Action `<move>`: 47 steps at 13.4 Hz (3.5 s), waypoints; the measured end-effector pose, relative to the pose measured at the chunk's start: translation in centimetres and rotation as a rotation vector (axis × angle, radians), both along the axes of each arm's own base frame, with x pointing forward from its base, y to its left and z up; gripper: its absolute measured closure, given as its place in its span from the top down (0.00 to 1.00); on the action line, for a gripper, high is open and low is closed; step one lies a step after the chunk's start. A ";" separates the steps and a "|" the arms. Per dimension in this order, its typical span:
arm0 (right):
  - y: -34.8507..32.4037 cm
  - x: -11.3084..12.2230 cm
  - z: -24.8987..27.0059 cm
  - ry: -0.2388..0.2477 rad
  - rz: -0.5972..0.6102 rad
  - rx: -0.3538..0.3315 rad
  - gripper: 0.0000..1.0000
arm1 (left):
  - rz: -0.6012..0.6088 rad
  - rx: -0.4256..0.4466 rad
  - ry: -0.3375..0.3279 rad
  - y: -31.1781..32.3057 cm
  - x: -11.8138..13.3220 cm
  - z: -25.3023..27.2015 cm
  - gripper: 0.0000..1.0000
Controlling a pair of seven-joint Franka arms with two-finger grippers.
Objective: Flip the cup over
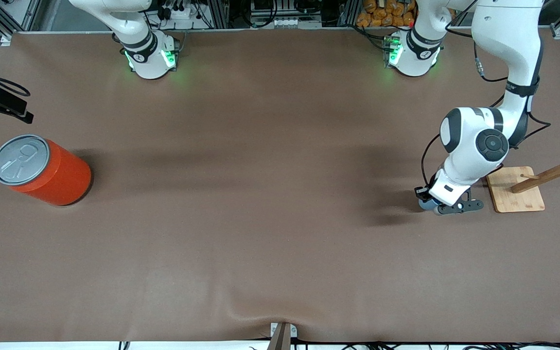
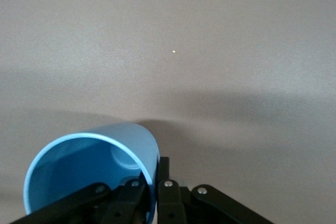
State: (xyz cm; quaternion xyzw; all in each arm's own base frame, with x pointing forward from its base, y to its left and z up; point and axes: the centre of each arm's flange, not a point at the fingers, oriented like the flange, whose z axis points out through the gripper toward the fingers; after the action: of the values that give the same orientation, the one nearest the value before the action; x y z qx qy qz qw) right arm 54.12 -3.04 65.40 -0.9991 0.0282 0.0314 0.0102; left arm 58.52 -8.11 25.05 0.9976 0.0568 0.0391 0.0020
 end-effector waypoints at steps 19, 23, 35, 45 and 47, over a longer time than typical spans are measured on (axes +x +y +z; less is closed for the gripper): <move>0.0 0.0 0.0 0.001 0.001 0.000 1.00 | 0.029 -0.054 0.043 4.4 1.8 34.1 1.00; 0.0 0.0 -0.1 0.001 0.001 0.000 1.00 | 0.017 -0.021 0.040 4.6 0.2 35.5 1.00; 0.0 0.0 -0.1 0.002 0.001 0.000 1.00 | -0.018 -0.019 0.031 3.2 -1.3 37.4 1.00; 0.1 0.0 -0.1 0.002 0.001 0.000 1.00 | -0.044 -0.021 0.030 2.1 -3.1 38.3 1.00; 0.1 0.0 -0.1 0.002 0.001 0.000 1.00 | -0.049 -0.017 0.035 1.9 -4.2 38.3 1.00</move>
State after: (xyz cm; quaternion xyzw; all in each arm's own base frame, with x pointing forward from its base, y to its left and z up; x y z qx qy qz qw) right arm 54.13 -2.97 65.34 -0.9990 0.0276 0.0325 0.0102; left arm 54.33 -6.22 63.39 0.9992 0.0329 0.0211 0.0105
